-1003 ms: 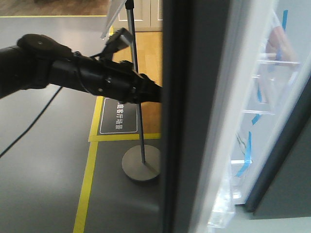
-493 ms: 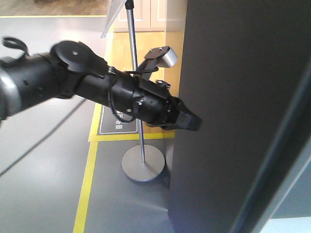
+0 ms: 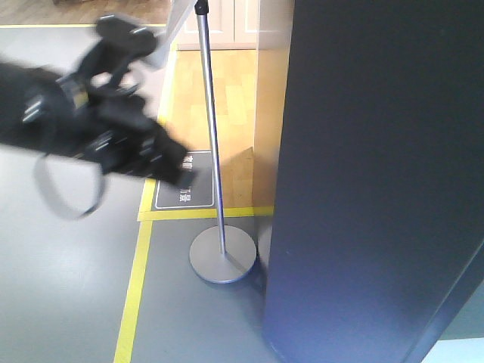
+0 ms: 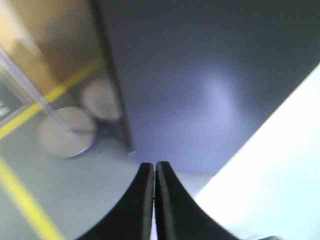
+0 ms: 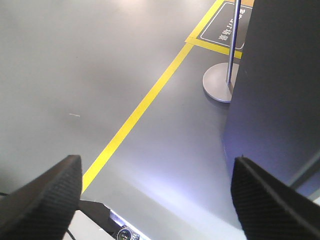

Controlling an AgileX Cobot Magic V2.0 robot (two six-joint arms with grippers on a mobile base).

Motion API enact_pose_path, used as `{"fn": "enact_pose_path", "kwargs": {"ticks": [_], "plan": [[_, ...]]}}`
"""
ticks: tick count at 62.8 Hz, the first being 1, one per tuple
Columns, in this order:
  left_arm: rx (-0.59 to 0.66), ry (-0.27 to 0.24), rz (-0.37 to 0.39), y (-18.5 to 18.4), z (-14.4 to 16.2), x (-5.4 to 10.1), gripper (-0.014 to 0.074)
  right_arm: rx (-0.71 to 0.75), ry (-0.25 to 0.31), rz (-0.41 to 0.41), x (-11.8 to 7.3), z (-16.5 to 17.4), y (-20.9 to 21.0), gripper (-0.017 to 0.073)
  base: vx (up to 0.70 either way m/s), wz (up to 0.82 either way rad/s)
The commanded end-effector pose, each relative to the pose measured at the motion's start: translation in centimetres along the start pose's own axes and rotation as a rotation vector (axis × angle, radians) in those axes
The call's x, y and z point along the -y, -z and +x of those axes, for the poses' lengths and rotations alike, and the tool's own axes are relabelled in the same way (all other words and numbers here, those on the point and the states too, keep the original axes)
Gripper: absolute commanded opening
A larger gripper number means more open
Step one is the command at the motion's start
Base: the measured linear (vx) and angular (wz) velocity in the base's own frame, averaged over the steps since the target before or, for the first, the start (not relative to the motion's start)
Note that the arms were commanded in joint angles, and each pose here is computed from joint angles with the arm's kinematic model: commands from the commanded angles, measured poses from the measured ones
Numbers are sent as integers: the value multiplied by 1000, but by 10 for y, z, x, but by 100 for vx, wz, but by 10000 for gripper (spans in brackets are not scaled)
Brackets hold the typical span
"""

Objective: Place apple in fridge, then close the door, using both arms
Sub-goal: 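Push the fridge door closed with the left gripper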

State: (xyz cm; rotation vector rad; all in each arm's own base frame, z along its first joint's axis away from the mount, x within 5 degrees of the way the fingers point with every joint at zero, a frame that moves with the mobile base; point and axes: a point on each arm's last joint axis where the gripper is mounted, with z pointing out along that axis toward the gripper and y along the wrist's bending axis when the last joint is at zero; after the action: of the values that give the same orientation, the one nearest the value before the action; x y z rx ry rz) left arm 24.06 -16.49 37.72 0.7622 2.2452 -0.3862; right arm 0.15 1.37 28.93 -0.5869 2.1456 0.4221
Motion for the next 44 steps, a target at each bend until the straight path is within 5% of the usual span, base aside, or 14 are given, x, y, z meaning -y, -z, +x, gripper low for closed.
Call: {"fn": "enact_pose_path", "kwargs": {"ticks": [1,10,44], "plan": [[107,2,-112,29,5,-6,-6,64,3,-2,-1,-10,3,594,0,0],[100,34,-206,46,33,-12,-6,64,3,-2,-1,-10,3,594,0,0],[33,39,-206,62,100,-7,-6,71,22,27,2,-11,3,580,0,0]]}}
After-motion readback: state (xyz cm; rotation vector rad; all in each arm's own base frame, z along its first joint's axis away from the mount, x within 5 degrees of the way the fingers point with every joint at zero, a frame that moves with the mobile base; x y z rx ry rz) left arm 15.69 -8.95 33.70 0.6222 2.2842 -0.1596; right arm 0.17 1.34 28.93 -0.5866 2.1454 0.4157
